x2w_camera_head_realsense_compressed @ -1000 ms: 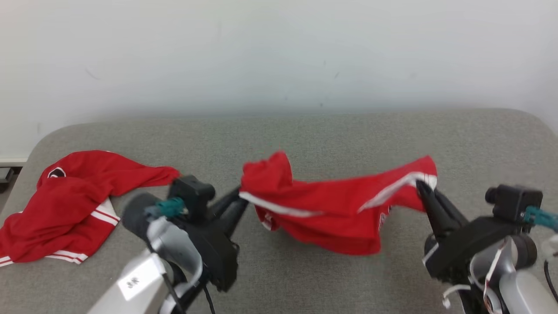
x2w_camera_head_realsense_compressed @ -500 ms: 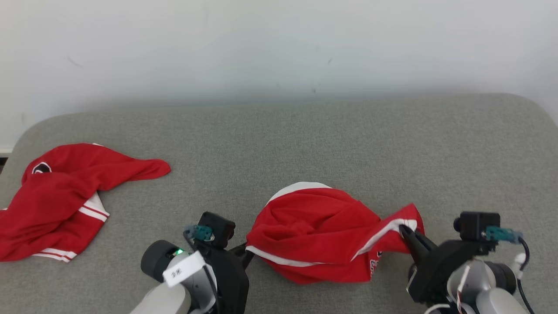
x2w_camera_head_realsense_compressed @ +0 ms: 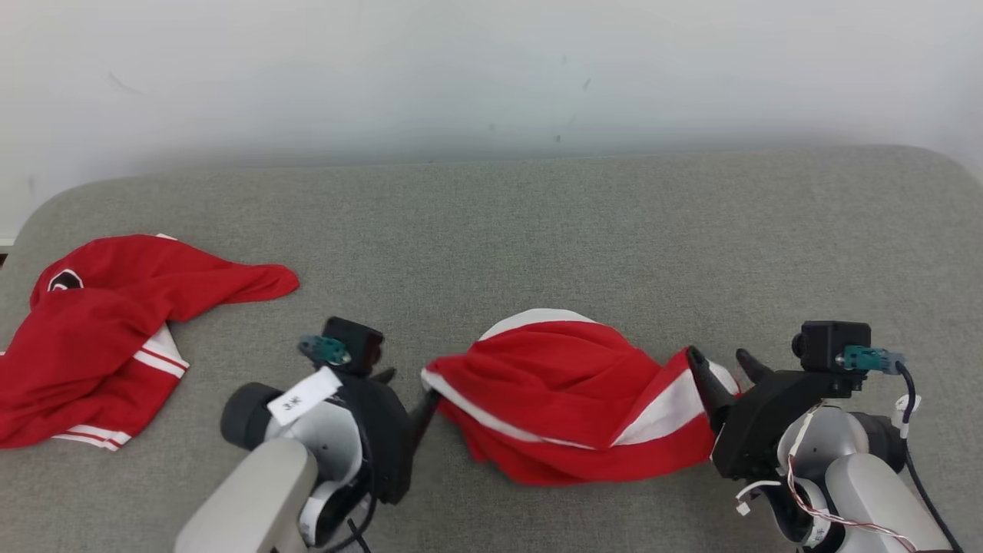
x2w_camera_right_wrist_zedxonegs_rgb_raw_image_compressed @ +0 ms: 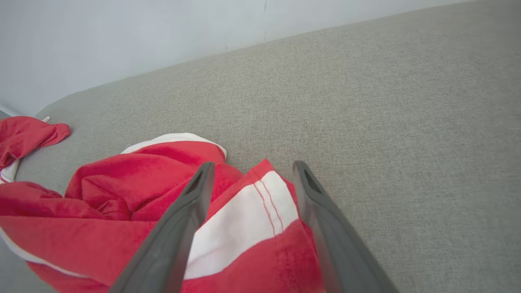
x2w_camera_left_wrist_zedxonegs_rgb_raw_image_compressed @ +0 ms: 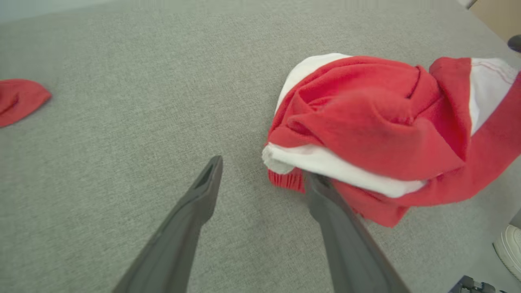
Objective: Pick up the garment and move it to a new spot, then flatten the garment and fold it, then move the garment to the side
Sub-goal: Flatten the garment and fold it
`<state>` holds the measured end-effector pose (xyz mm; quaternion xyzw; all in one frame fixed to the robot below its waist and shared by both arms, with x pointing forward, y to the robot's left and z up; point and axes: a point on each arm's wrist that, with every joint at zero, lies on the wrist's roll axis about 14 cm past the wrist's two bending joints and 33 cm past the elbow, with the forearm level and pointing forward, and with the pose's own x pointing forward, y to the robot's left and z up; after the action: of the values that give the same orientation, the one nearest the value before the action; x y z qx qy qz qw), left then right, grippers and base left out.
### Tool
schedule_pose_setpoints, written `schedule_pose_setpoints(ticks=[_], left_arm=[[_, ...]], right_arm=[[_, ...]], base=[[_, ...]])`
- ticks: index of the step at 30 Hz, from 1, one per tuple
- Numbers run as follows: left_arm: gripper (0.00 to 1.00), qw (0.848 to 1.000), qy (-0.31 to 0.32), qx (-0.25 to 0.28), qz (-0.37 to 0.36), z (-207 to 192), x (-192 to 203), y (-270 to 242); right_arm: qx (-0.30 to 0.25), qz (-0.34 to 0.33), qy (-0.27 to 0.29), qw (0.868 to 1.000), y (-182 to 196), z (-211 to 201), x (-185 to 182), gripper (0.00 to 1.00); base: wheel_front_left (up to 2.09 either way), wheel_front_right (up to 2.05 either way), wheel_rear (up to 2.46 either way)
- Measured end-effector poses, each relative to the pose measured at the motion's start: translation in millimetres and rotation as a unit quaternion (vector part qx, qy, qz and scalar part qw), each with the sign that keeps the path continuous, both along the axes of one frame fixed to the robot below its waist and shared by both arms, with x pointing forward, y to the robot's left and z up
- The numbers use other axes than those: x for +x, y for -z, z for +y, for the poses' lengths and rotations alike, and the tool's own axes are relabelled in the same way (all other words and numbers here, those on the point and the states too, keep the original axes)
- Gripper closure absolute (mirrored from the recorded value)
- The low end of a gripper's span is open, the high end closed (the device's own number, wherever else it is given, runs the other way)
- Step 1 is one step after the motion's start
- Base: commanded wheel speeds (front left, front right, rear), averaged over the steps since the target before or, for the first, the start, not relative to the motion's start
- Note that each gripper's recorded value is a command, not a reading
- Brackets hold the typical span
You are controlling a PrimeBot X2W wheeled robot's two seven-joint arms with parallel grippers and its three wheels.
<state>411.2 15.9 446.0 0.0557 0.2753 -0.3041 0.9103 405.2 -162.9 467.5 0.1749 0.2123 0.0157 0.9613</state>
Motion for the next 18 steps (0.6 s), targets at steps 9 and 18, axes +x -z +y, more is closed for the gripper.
schedule_pose_setpoints(ticks=[9, 18], left_arm=[[0.0, 0.99, -0.098, -0.048, -0.092, 41, 25, -42], [0.0, 0.969, -0.145, -0.096, -0.175, 66, -3, -63]], right_arm=[[-0.034, -0.071, 0.042, 0.996, -28, -28, 4, 0.0], [-0.035, -0.163, 0.081, 0.983, -62, -43, -16, 0.0]], base=[[0.0, 0.0, 0.0], [0.0, 0.0, 0.0]])
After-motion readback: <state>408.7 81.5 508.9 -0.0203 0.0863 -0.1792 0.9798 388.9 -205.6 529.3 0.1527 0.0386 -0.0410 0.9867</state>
